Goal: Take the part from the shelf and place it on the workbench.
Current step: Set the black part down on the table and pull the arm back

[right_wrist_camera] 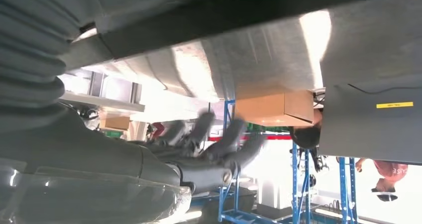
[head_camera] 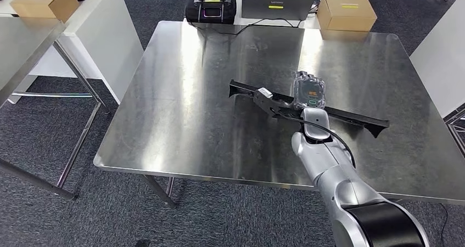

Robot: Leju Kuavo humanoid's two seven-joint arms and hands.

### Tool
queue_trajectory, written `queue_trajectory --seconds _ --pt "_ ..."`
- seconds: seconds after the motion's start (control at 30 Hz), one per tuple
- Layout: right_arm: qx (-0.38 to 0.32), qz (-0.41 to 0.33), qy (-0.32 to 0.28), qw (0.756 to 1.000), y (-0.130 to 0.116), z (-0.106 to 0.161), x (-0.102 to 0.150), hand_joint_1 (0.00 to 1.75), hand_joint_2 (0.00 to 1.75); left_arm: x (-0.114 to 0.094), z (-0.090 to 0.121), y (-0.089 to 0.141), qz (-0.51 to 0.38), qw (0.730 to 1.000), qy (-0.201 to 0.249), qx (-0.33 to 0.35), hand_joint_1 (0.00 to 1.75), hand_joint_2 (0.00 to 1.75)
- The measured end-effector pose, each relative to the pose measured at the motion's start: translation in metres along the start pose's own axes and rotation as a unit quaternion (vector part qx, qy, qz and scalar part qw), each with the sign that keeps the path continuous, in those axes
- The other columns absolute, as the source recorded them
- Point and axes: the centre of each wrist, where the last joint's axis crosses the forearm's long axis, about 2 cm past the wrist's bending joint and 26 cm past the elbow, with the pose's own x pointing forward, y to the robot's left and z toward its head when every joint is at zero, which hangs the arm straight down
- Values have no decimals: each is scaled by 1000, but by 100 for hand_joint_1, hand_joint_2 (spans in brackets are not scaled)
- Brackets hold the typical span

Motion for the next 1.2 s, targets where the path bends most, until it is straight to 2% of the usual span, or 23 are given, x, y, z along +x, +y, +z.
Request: queue_trajectory --seconds 0.53,0.97,1.2 --pt "5 -9 0 1000 0 -1 -2 0 0 0 0 0 -3 1000 0 -3 0 0" --pt "152 -121 -6 981 6 -1 -12 0 0 0 0 0 -8 1000 9 -3 0 0" --pt "170 -144 -2 975 7 -2 -15 0 0 0 0 1 -9 1000 10 -2 0 0"
